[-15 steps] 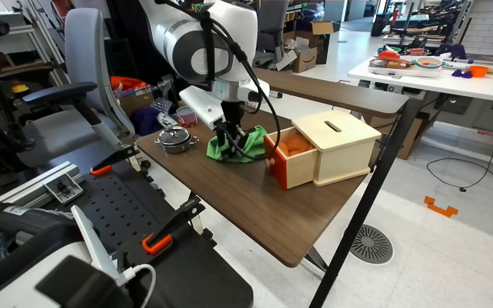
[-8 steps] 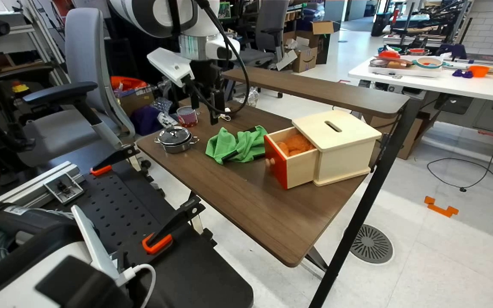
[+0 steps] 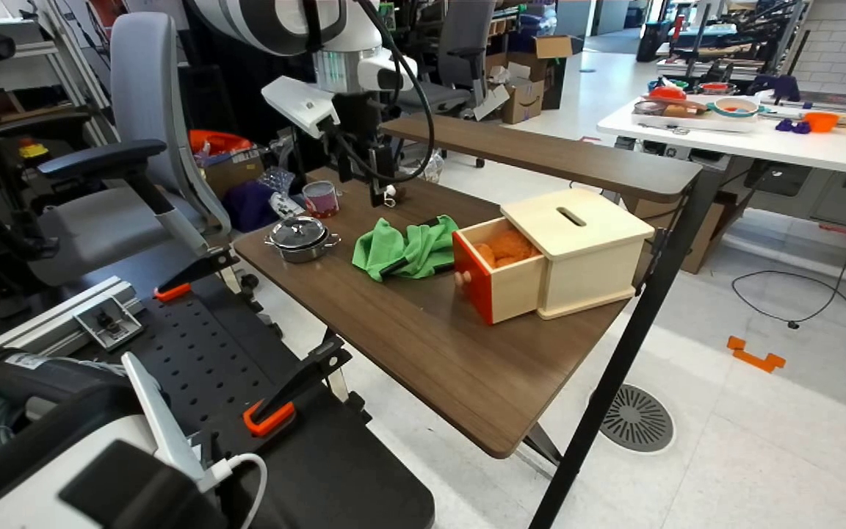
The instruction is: Fold the green towel, then move it to the right
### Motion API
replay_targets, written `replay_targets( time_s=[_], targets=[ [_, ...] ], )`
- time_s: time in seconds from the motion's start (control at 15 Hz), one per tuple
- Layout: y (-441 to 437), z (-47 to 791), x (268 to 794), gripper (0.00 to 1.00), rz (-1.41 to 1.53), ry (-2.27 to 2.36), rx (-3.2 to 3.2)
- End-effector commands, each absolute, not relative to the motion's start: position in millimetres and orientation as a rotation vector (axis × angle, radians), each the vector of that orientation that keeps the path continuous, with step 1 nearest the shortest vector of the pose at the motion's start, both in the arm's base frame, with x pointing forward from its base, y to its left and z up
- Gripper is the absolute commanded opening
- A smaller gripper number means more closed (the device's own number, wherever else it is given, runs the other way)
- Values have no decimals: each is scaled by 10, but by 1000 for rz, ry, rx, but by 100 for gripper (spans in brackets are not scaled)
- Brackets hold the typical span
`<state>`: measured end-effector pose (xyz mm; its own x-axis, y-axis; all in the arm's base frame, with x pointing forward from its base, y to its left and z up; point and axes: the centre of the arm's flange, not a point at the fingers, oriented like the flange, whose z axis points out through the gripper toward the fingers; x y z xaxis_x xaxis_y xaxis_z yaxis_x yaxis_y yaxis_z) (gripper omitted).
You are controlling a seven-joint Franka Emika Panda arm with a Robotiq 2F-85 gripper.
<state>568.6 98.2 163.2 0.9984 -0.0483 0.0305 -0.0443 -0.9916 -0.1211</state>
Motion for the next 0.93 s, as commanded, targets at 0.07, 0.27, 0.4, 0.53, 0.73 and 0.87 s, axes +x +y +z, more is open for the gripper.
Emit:
replay_targets(
  time_s=[0.07, 0.27, 0.4, 0.53, 0.73, 0.87],
  targets=[
    [995, 1308, 6049, 100, -50, 35, -3107],
    [1033, 1021, 6199, 100, -50, 17, -3138],
    [1068, 845, 6275, 100, -38, 7, -3144],
    [1065, 701, 6320, 100, -29, 4, -3140],
    [960, 600, 6326, 100, -21, 11, -3128],
    [880, 566, 6308, 100, -18, 15, -3125]
  ],
)
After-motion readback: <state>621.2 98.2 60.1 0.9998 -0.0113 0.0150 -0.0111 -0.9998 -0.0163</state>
